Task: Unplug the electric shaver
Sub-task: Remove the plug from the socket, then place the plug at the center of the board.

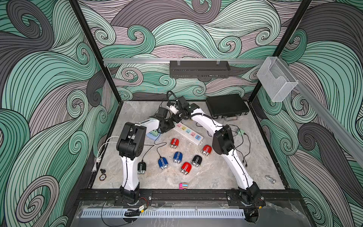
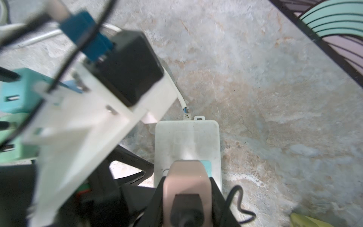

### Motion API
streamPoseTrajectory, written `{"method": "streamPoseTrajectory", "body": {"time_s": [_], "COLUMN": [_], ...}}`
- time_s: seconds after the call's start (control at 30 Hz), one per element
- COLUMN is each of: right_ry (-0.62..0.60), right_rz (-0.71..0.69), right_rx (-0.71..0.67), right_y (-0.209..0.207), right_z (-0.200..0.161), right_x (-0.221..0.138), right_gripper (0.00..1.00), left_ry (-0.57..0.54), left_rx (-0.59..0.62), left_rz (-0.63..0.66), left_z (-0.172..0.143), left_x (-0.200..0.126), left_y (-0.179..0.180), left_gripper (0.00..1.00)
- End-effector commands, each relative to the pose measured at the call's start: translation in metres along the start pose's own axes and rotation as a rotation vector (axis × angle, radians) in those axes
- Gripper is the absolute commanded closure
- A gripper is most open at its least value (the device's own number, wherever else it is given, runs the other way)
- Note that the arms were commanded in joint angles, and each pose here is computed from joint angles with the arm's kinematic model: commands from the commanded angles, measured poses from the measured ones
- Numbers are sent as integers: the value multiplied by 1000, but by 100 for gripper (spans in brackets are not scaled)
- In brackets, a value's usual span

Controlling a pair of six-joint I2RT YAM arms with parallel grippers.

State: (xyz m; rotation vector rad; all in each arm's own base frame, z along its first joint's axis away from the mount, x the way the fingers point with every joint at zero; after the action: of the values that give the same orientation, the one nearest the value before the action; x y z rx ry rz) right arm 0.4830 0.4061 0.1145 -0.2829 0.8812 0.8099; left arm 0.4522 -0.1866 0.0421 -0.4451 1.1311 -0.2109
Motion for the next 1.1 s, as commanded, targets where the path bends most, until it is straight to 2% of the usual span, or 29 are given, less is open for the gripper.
{"method": "streamPoseTrajectory", "body": {"time_s": [0.0,0.23,0.57,0.77,0.93,1.07], "right_ry": [-45,-24,-87,-79,-80,-44], "right_rz": [4,-17,-74,-133,-132,-119], "right_rx": [-30,13,107,172,220,229], "right_y": [6,-6,-27,-49,-59,-61], "right_z": [18,9,8,-1,-2,-5], "right_x": [-27,-35,-81,-95,-94,-76], "right_gripper": [72,73,72,72,71,71], "left_ry": [172,157,135,126,118,108], "left_rx": [-52,-41,-5,12,25,34], "left_rz": [147,131,130,140,139,141], "left_z": [-52,-45,-33,-30,-26,-23], "left_x": [21,14,8,4,0,-5], "left_y": [46,39,29,26,22,21], "left_gripper": [58,58,57,57,57,56]}}
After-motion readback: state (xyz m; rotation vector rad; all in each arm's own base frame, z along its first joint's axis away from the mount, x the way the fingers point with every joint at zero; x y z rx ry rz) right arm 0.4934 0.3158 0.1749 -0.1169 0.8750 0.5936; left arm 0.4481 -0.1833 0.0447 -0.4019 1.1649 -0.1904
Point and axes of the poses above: each gripper's point midway between its finger pads, its own x axis out along the fingers, its own y axis along the line the jaws close on, z = x × y, the point moved 1 cm from there along -x, back along the fingers, and after that the axes turned 9 degrees about x, right-handed, at the moved point
